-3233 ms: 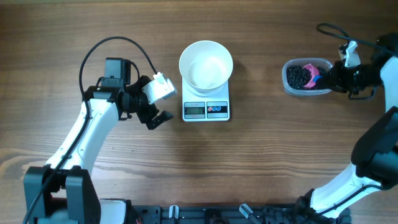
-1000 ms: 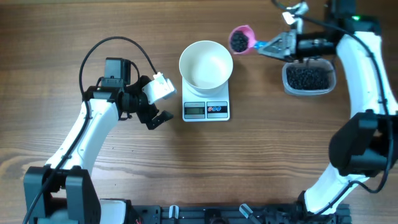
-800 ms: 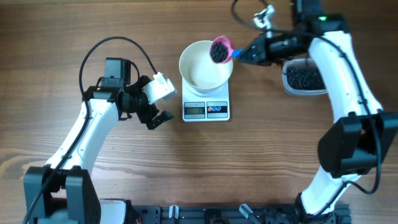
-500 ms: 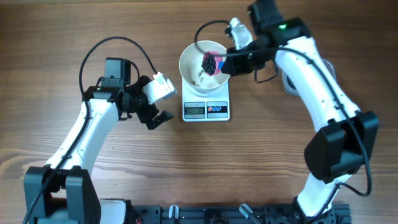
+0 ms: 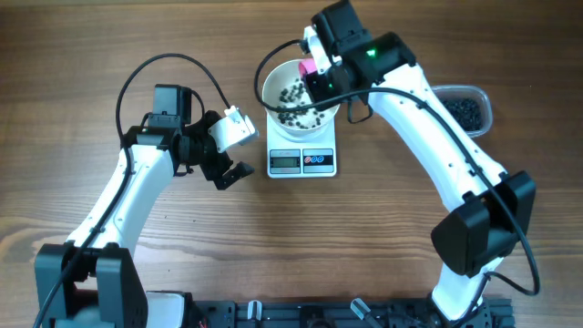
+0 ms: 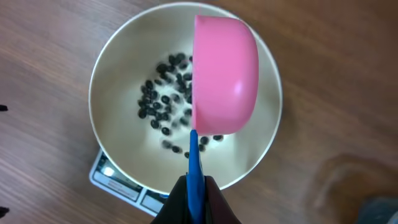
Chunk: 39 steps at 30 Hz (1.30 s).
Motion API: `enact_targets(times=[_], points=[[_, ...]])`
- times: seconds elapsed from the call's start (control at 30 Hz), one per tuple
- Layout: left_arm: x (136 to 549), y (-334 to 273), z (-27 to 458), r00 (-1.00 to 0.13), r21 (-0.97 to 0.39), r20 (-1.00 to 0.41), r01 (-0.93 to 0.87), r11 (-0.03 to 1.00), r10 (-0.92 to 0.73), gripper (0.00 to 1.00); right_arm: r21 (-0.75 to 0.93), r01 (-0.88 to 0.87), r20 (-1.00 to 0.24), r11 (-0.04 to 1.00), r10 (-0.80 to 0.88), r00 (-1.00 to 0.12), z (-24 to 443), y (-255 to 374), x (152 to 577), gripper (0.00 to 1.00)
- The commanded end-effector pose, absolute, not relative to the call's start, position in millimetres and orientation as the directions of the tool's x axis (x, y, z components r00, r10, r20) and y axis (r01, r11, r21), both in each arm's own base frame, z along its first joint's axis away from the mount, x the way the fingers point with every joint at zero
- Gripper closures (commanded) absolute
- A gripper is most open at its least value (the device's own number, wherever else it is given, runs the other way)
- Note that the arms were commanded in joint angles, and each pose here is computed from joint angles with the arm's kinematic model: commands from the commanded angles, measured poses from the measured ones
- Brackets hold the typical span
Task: Scoop item into bowl and weigh 150g on scale
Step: 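Carry the filled scoop to the white bowl and pour beans in, then return the empty pink scoop with the right gripper to the bean tub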
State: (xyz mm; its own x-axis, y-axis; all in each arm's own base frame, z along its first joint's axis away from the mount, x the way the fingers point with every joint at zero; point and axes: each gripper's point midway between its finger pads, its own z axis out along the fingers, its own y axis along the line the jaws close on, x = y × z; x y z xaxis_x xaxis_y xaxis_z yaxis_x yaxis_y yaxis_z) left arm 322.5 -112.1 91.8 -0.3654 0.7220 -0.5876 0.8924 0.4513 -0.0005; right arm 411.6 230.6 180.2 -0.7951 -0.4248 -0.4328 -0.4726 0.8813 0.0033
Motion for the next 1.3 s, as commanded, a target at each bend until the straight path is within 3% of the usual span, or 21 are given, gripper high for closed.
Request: enact_targets(times=[0.0, 0.17, 0.33, 0.53, 0.9, 0.97, 1.1, 1.27], points=[[319, -114, 88, -0.366, -0.021, -0.595, 0.897, 0.441, 0.715, 0.00, -0.144, -0.516, -0.470, 0.845, -0.517, -0.716, 202, 233, 415, 0.96], [319, -114, 88, -0.366, -0.021, -0.595, 0.897, 0.441, 0.715, 0.00, -0.252, -0.533, -0.450, 0.808, -0.585, -0.675, 204, 234, 413, 0.96], [319, -114, 88, -0.366, -0.021, -0.595, 0.897, 0.441, 0.715, 0.00, -0.249, -0.529, -0.454, 0.811, -0.580, -0.676, 204, 234, 414, 0.96], [319, -114, 88, -0.366, -0.021, -0.595, 0.897, 0.441, 0.715, 0.00, -0.141, -0.531, -0.491, 0.836, -0.524, -0.695, 209, 236, 415, 0.96], [319, -114, 88, -0.366, -0.021, -0.595, 0.897, 0.441, 0.715, 0.00, 0.009, -0.432, -0.601, 0.902, -0.340, -0.723, 262, 192, 422, 0.96], [319, -114, 88, -0.366, -0.021, -0.595, 0.897, 0.441, 0.715, 0.00, 0.063, -0.412, -0.614, 0.909, -0.290, -0.734, 274, 175, 421, 0.96], [319, -114, 88, -0.366, -0.021, -0.595, 0.897, 0.441, 0.715, 0.00, 0.106, -0.217, -0.615, 0.970, -0.108, -0.781, 298, 80, 416, 0.96], [319, -114, 88, -0.366, -0.021, -0.595, 0.897, 0.441, 0.715, 0.00, 0.086, -0.026, -0.510, 0.996, 0.021, -0.860, 280, -13, 396, 0.96]])
